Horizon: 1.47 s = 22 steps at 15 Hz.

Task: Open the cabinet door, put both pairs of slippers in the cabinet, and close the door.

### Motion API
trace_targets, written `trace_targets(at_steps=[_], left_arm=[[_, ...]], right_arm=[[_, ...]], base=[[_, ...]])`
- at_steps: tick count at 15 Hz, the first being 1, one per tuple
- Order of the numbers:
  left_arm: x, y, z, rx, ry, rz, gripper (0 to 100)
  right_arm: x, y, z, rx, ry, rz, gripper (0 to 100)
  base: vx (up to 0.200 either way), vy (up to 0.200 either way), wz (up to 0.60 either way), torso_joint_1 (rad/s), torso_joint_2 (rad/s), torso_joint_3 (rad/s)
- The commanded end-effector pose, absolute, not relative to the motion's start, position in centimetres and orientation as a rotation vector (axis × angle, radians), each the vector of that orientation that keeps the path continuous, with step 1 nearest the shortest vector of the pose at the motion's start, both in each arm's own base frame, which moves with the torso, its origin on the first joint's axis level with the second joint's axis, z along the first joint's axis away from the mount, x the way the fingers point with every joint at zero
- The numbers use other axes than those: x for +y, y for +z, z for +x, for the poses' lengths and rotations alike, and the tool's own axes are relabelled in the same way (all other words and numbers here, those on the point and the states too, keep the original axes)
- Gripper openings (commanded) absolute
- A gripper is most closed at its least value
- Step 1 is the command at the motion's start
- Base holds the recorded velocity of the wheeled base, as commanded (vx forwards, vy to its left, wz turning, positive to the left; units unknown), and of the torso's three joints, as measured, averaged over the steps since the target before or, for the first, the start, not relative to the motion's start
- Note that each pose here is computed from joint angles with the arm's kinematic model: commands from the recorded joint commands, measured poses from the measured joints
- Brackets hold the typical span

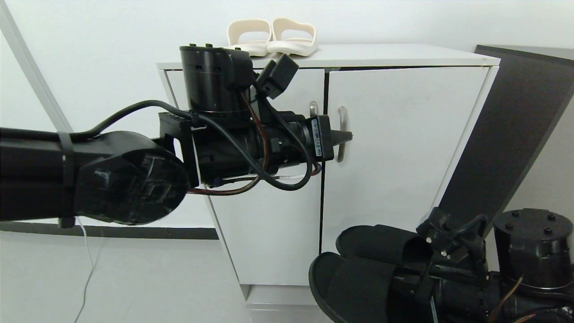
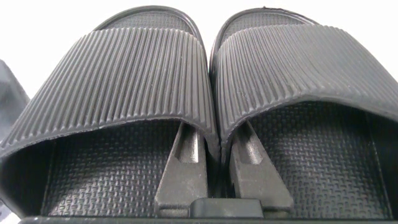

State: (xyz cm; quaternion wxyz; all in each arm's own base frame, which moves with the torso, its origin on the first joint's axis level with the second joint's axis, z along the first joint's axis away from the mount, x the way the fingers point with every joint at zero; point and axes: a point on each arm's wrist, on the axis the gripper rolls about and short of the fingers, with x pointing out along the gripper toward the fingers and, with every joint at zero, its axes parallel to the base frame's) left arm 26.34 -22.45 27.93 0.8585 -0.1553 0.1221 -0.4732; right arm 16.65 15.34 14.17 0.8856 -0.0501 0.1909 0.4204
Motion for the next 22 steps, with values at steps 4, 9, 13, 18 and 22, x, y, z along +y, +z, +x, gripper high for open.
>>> trace_targets(at_steps=[4,9,13,18,22], left_arm=[[-20.1,28.8,26.2,0.207,-0.953,-0.345,0],[-19.9,27.9,30.5,0.178,-0.883,-0.349,0],[-20.5,27.0,33.3,0.165,-0.859,-0.359,0],[-21.7,26.9,35.8,0.154,-0.859,-0.411,0],[-23.0,26.2,36.6,0.158,-0.875,-0.41,0]], right_arm=[[15.6,13.5,15.5,0.403,0.93,-0.159,0],[15.7,13.2,15.5,0.418,0.931,-0.166,0],[15.7,13.0,15.6,0.424,0.93,-0.168,0],[15.9,12.8,15.8,0.431,0.93,-0.17,0],[16.1,12.8,15.6,0.433,0.94,-0.172,0]], base=[[0.0,0.0,0.0,0.0,0.0,0.0],[0.0,0.0,0.0,0.0,0.0,0.0],[0.0,0.0,0.0,0.0,0.0,0.0],[0.0,0.0,0.0,0.0,0.0,0.0],[0.0,0.0,0.0,0.0,0.0,0.0]])
